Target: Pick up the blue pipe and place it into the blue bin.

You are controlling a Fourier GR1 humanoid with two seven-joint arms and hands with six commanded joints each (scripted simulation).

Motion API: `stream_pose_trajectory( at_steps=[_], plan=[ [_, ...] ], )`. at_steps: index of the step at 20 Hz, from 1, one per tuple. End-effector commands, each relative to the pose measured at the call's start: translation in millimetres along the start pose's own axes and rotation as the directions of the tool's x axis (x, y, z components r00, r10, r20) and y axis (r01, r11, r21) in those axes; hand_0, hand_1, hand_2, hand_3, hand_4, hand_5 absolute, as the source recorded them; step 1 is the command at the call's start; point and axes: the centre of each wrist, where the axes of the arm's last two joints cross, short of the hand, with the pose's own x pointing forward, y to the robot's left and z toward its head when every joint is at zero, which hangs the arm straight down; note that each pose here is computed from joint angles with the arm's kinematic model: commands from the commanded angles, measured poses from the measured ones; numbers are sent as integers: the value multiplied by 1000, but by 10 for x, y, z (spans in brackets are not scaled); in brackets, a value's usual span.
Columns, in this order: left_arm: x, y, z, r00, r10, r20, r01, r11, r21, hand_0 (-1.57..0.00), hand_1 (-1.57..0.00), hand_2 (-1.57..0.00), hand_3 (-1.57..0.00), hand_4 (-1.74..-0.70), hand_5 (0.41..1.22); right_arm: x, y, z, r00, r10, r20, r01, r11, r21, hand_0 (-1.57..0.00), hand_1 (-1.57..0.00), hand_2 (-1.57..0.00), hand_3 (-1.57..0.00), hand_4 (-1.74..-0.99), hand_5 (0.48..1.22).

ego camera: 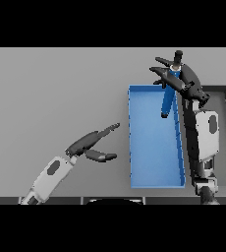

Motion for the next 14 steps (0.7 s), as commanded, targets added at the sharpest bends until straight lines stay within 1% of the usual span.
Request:
stream_pose_trajectory(
  at_steps=[1,3,4,5,6,7,8,9,10,11,12,13,14],
  plan=[
    [12,2,9,1000,-2,2,2,1000,-1,1,1,1,1,-825,468,-125,-4,18,999,-7,-34,7,1000,-22,-1571,-1571,-1571,-1571,-1499,1221],
    [21,-37,21,1000,2,2,-2,1000,-9,1,1,1,1,-827,470,-371,-62,55,992,-39,-116,27,994,-102,-1571,-1571,-1571,-1571,-1499,1221],
    [33,-18,19,1000,0,3,0,1000,3,1,1,1,1,-829,470,-467,-97,84,986,-42,-159,20,990,-136,-1571,-1571,-1571,-1571,-1499,1221],
    [39,12,20,1000,-1,-4,2,1000,3,1,1,1,1,-828,470,-557,-110,122,980,-33,-196,5,990,-138,-1571,-1571,-1571,-1351,-1548,1221],
    [45,5,22,1000,0,6,0,1000,-3,1,1,1,1,-826,470,-651,-117,178,972,-32,-233,0,991,-137,-1571,-1571,-1571,-1080,-1586,1221],
    [47,-35,-4,1000,6,0,-6,1000,-7,1,1,1,1,-827,471,-729,-109,191,961,-19,-276,-20,991,-136,-1571,-1571,-1571,-1178,-1569,1221],
    [43,-36,-18,1000,8,-2,-8,1000,-6,1,1,1,1,-827,472,-814,-91,205,950,-18,-311,-23,991,-128,-1571,-1571,-1571,-1041,-1603,1221],
    [11,-34,4,1000,6,-10,-6,1000,-6,1,1,1,1,-827,474,-875,-90,224,938,-3,-347,-48,989,-137,-1571,-1571,-1571,-852,-1631,1221],
    [12,-39,-8,1000,2,-12,-2,1000,-8,1,1,1,1,-826,475,-939,-62,244,924,6,-382,-60,990,-131,-1571,-1571,-1571,-693,-1653,1205],
    [29,-66,-13,1000,4,-4,-4,1000,-6,1,1,1,1,-826,474,-1015,-37,266,907,10,-420,-75,988,-137,-1571,-1571,-1571,-869,-1617,1194],
    [20,-53,-12,1000,7,-13,-7,1000,-9,1,1,1,1,-827,474,-1071,-39,296,889,-12,-458,-66,986,-153,-1571,-1571,-1571,-1009,-1583,1199],
    [20,-68,-11,1000,7,-18,-7,1000,-6,1,1,1,1,-829,474,-1136,-39,302,864,-59,-500,-38,983,-182,-1465,-1382,-1333,-807,-1534,1190],
    [49,-72,-26,1000,4,-7,-4,1000,-7,1,1,1,1,-830,476,-1155,-24,280,842,-81,-533,-20,983,-181,-1172,-1106,-1066,-646,-1477,1178]
  ],
)
